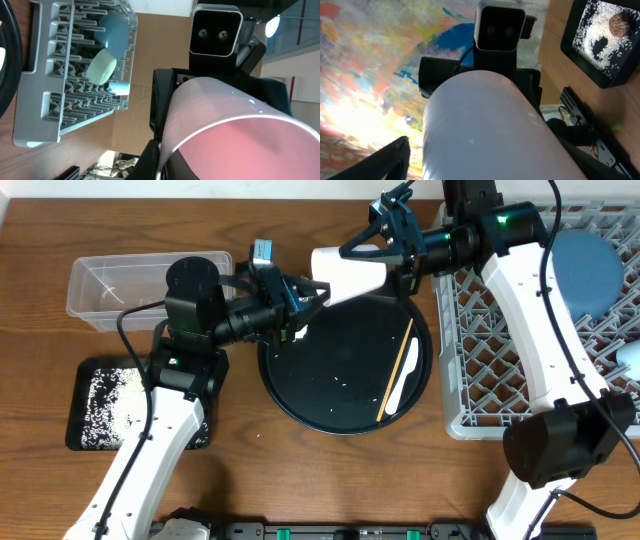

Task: Sort waste into correct bins and load items into the dishwasher rack
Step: 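Grasp the pink cup with the right gripper and release the left gripper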

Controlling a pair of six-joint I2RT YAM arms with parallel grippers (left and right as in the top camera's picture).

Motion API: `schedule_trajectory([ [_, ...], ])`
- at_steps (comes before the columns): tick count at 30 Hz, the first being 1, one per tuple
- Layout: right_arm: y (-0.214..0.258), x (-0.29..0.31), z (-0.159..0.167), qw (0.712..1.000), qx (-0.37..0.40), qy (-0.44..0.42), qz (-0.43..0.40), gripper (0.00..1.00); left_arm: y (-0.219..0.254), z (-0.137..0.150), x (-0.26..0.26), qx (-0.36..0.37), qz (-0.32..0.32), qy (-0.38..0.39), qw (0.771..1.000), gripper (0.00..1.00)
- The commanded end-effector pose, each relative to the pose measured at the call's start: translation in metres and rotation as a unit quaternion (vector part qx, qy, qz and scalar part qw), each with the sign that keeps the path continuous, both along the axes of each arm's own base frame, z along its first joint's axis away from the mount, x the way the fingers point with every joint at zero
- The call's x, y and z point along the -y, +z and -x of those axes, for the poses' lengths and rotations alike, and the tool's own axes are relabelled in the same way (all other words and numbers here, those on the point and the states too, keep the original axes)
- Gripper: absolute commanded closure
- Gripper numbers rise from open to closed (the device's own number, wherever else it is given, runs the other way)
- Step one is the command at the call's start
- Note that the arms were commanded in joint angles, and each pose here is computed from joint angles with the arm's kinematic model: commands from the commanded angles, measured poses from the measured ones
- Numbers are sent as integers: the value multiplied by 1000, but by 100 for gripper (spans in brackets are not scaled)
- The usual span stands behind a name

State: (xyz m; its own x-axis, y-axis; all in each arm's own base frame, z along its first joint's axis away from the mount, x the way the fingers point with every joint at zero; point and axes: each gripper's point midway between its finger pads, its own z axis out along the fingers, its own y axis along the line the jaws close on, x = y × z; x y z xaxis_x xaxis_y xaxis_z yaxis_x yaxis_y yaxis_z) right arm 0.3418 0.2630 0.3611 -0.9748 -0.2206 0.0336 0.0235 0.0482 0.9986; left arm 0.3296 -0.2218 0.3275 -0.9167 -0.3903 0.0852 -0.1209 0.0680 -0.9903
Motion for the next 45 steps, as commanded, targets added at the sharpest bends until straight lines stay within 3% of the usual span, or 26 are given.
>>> schedule_trajectory([
  [1, 11, -1, 9, 1000, 2, 12, -16, 23, 6, -1, 0, 7, 1, 4, 1000, 94],
  [9, 12, -1, 9, 1000, -2, 12, -15, 34, 6, -1, 0, 7, 1, 4, 1000, 90],
  [11, 12, -1, 9, 1000, -3, 12, -15, 36, 6, -1, 0, 7, 1, 3, 1000, 71],
  [13, 12, -1, 8, 1000, -3, 12, -15, 38, 6, 0, 0, 9, 1, 0, 1000, 43],
  [15, 13, -1, 7, 1000, 0, 12, -16, 40, 6, 0, 0, 11, 1, -2, 1000, 22],
  [16, 13, -2, 7, 1000, 2, 12, -16, 40, 6, 1, 1, 10, 1, -4, 1000, 19],
  [22, 16, -1, -1, 1000, -4, 6, -13, 48, 6, 2, 1, 18, -2, -9, 1000, 13],
  [34, 22, 21, -31, 999, 5, -37, -8, 49, 4, 3, 0, 31, -10, -13, 999, 5],
  [45, 32, 95, -80, 990, 40, -137, -9, 50, -37, 0, -26, -9, -71, 8, 997, 2],
])
